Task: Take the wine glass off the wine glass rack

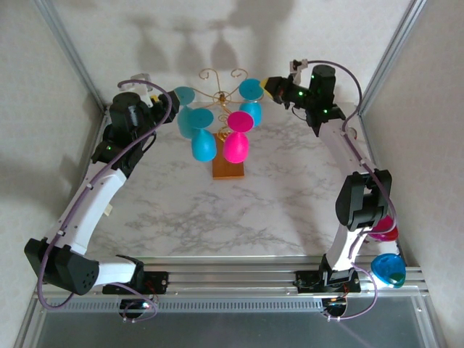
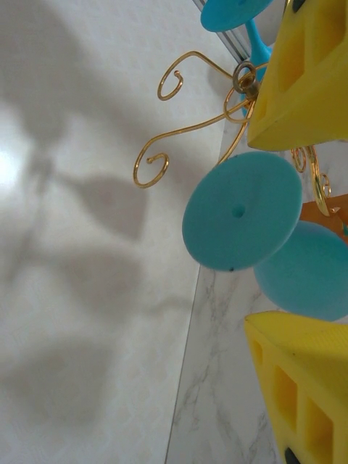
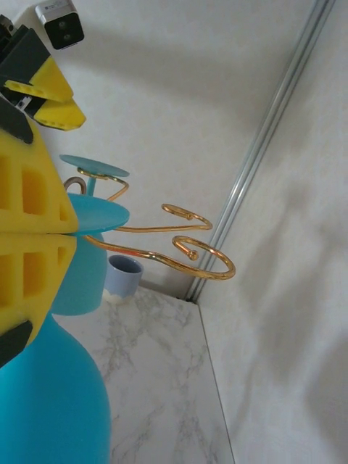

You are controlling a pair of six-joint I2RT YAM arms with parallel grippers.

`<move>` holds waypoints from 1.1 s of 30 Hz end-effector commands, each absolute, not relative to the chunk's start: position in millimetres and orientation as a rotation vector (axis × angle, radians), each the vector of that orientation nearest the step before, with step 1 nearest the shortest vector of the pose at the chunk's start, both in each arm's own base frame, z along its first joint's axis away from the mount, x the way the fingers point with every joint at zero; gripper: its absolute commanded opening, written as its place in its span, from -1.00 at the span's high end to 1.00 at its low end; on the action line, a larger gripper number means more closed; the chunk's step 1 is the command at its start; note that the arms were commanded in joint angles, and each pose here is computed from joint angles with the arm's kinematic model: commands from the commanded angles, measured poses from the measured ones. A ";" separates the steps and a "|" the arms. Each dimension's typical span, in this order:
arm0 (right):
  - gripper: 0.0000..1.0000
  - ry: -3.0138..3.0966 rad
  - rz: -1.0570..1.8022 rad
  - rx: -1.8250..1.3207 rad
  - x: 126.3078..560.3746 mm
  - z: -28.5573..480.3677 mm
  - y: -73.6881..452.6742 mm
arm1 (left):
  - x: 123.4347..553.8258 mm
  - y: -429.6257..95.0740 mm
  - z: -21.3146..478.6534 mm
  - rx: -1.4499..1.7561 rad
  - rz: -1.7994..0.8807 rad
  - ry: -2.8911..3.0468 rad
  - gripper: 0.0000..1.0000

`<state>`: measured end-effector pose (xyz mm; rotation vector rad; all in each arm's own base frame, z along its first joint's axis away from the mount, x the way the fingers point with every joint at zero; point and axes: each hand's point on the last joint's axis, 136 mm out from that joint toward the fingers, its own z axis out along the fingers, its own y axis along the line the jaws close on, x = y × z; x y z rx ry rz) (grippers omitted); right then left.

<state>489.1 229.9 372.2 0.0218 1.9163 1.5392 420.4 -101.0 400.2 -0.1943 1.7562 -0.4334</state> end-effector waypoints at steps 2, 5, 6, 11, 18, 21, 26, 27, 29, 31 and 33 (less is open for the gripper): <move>1.00 1.851 1.511 0.003 479.3 392.9 215.5 | 416.8 -102.7 408.8 -0.189 -0.439 1.732 -0.19; 1.00 1.846 1.512 -0.005 475.1 396.0 213.1 | 417.1 -103.7 409.7 -0.190 -0.445 1.728 -0.19; 1.00 1.844 1.510 -0.007 474.0 397.0 212.1 | 417.1 -103.6 410.0 -0.190 -0.446 1.727 -0.19; 1.00 1.840 1.507 -0.015 467.8 401.6 209.4 | 416.3 -104.2 411.1 -0.190 -0.447 1.725 -0.19; 1.00 1.837 1.512 -0.023 456.9 405.1 208.3 | 415.1 -103.6 410.5 -0.189 -0.441 1.727 -0.19; 1.00 1.837 1.521 -0.029 452.5 407.0 208.6 | 414.9 -103.5 410.1 -0.190 -0.441 1.727 -0.19; 1.00 1.842 1.529 -0.029 448.1 406.8 209.0 | 414.7 -104.8 410.3 -0.189 -0.447 1.725 -0.19; 1.00 1.846 1.530 -0.025 447.9 405.4 209.0 | 414.3 -105.2 410.7 -0.188 -0.451 1.724 -0.19; 1.00 1.849 1.532 -0.026 446.7 404.3 208.7 | 414.3 -105.3 410.6 -0.188 -0.451 1.724 -0.19; 1.00 1.847 1.536 -0.032 444.5 404.3 209.9 | 414.3 -105.2 410.6 -0.189 -0.450 1.724 -0.19; 1.00 1.845 1.540 -0.039 443.4 404.4 211.5 | 414.2 -106.1 409.8 -0.187 -0.452 1.726 -0.19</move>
